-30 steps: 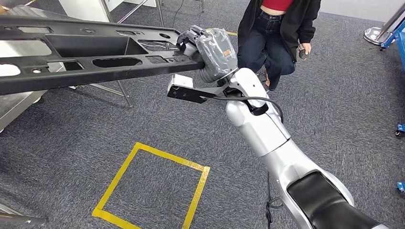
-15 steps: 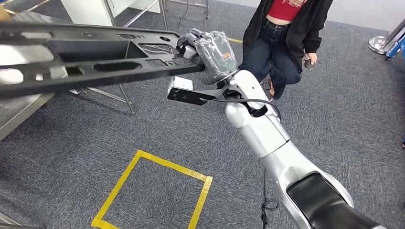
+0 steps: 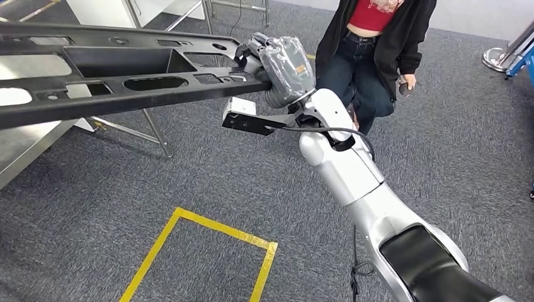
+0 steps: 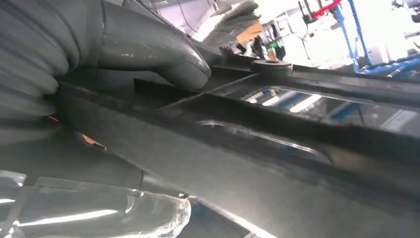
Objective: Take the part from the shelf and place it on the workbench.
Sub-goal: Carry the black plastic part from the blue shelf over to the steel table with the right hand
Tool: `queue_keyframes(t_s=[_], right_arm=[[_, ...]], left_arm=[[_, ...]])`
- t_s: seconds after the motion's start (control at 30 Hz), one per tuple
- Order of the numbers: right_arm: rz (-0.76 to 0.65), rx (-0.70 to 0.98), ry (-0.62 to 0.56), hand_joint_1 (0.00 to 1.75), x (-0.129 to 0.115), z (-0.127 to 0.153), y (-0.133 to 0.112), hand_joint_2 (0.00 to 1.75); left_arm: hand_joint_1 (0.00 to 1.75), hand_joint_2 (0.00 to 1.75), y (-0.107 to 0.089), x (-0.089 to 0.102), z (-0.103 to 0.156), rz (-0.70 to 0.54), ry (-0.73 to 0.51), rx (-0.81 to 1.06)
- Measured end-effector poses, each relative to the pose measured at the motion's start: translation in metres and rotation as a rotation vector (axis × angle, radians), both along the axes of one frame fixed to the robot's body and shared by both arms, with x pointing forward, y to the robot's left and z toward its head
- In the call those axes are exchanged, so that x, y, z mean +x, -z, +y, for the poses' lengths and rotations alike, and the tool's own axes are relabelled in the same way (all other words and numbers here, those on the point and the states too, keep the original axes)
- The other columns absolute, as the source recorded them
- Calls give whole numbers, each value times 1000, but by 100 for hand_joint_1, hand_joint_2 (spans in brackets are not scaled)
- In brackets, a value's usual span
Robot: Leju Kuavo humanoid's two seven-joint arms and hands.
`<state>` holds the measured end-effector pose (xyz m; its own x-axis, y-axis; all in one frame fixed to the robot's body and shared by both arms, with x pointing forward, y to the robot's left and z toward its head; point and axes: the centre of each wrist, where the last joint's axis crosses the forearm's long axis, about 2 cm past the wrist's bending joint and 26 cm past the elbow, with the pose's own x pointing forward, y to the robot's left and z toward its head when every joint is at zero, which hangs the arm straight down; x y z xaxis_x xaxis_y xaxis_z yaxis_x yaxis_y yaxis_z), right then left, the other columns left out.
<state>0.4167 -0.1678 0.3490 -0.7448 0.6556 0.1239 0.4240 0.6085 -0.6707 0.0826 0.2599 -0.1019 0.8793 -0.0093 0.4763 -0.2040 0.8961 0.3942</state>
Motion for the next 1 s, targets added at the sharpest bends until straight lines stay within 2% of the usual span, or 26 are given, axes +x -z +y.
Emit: queue_keyframes(t_s=[1.0], right_arm=[[11,1,-10,175,0,0,-2,175]], left_arm=[[0,175,0,0,1,5,2,2]])
